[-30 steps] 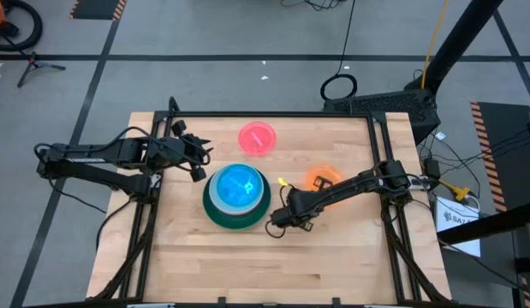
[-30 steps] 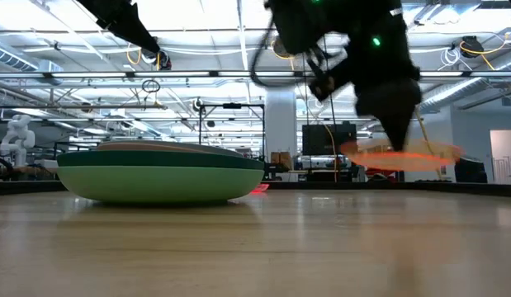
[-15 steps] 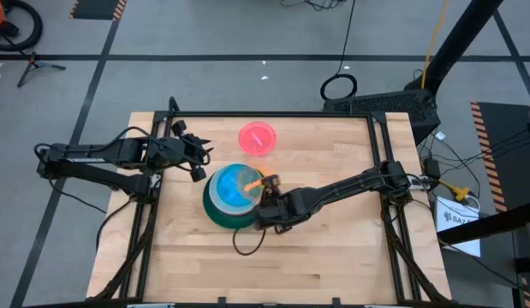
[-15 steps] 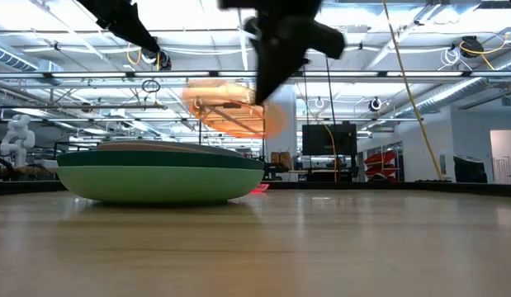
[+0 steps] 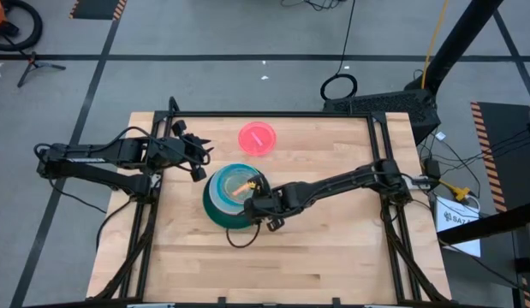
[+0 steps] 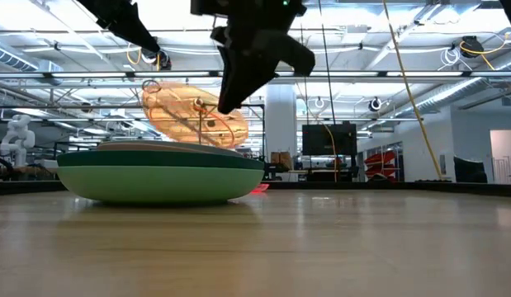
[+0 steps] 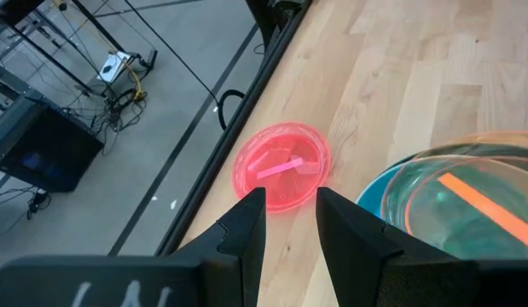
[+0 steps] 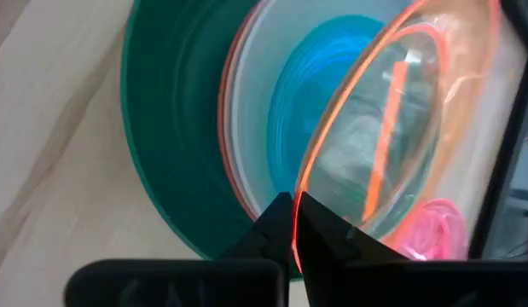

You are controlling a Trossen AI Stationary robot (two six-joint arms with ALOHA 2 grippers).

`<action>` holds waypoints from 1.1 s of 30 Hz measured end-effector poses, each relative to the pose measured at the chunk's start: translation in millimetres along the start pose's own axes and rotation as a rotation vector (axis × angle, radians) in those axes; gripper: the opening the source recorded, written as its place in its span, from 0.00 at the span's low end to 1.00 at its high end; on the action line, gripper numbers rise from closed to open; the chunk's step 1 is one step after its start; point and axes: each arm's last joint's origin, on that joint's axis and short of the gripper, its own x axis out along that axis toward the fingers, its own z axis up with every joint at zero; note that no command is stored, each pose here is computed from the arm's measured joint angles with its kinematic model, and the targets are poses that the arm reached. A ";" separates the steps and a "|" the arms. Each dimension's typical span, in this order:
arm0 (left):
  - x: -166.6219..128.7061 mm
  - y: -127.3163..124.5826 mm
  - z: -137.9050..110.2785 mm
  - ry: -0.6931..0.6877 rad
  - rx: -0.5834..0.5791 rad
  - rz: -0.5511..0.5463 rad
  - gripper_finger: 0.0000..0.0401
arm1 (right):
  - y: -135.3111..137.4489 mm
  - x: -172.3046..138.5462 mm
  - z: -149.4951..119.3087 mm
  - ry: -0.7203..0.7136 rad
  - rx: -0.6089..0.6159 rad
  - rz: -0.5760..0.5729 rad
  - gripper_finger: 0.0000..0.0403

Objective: Stack plastic plates
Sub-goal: Stack the light orange plate on top of the light blue plate, then stack the light pink plate on top of the light orange plate

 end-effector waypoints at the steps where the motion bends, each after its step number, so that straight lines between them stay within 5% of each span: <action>1: -0.1 -0.1 0.0 -0.001 0.000 0.000 0.28 | -0.5 3.0 -0.4 0.002 0.013 0.005 0.03; 14: -0.2 0.0 0.7 -0.006 -0.018 0.000 0.28 | -0.9 17.4 -9.1 0.091 0.170 0.013 0.23; 26: 4.1 -2.5 0.1 0.017 -0.139 0.000 0.28 | 5.1 4.1 -40.0 0.413 0.237 -0.007 0.21; 33: 23.1 -13.4 1.5 0.073 -0.111 0.001 0.28 | 8.9 -11.6 -61.4 0.318 0.257 -0.023 0.20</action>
